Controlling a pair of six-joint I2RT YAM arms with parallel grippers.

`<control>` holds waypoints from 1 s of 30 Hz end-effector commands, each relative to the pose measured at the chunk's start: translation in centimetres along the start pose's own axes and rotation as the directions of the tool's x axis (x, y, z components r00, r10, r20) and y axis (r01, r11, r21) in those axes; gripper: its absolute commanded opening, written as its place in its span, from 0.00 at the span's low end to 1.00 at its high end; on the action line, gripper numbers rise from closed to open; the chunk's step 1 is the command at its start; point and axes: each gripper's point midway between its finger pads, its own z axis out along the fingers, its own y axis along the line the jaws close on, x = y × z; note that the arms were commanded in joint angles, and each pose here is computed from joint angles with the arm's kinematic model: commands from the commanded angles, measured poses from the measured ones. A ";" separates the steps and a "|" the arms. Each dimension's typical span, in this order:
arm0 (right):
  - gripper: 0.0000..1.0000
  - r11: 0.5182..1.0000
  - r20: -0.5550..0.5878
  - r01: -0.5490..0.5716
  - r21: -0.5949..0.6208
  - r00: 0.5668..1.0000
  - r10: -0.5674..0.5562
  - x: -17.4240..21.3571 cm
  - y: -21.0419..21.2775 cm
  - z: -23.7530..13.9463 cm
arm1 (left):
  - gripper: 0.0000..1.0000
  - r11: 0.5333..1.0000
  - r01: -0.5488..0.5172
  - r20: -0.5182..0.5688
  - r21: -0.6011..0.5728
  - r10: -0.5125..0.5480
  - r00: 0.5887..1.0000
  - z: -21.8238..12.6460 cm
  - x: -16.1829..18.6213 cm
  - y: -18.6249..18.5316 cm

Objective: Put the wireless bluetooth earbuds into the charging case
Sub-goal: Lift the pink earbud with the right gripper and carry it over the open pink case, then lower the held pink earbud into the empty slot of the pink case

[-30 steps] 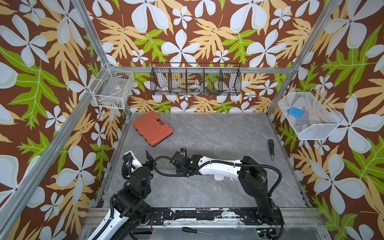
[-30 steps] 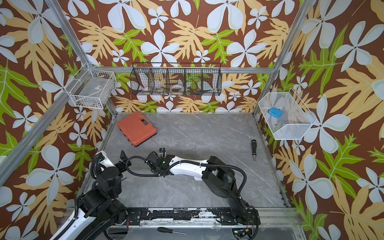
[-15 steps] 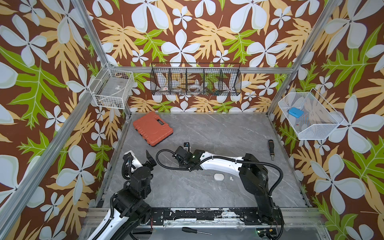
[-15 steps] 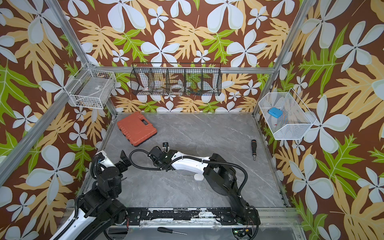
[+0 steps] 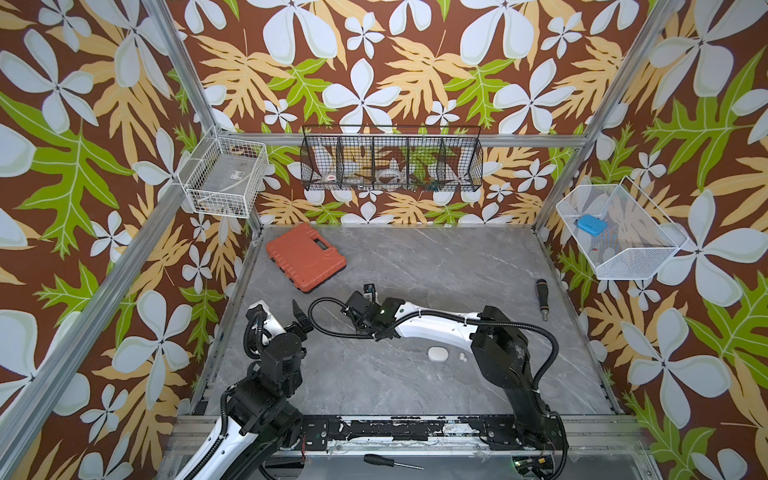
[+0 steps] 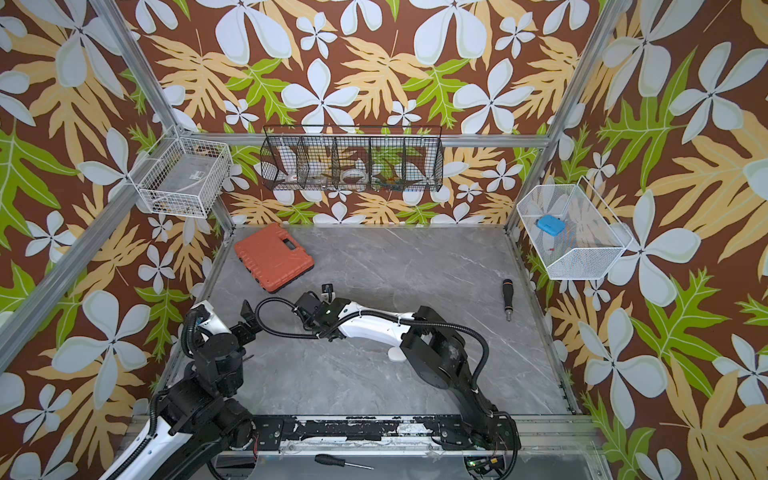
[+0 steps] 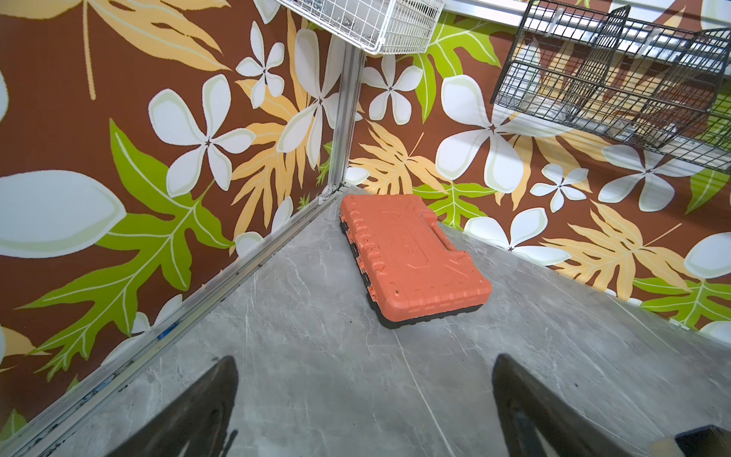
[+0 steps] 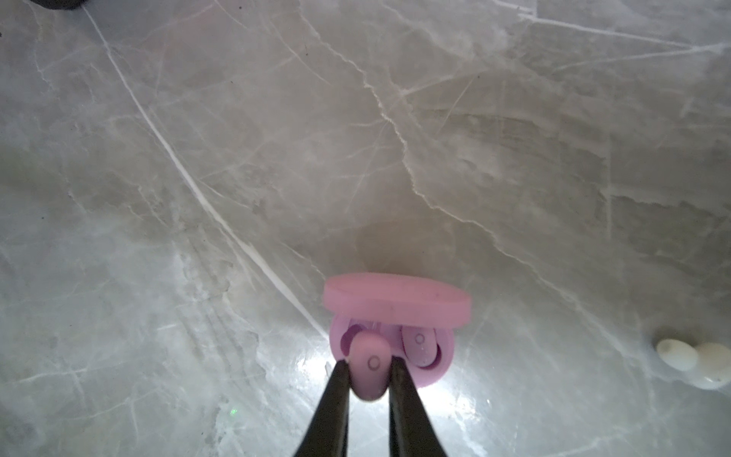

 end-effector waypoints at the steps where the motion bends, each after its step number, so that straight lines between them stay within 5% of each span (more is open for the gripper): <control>1: 0.17 1.000 0.005 0.004 0.028 1.000 -0.004 -0.1 -0.5 0.1 | 1.00 1.000 0.004 0.009 0.004 -0.004 1.000 0.0 -0.3 -0.2; 30: 0.17 1.000 -0.008 0.004 0.031 1.000 -0.003 0.5 -0.3 1.4 | 1.00 1.000 0.000 0.007 0.008 0.000 1.000 0.1 -0.2 -0.2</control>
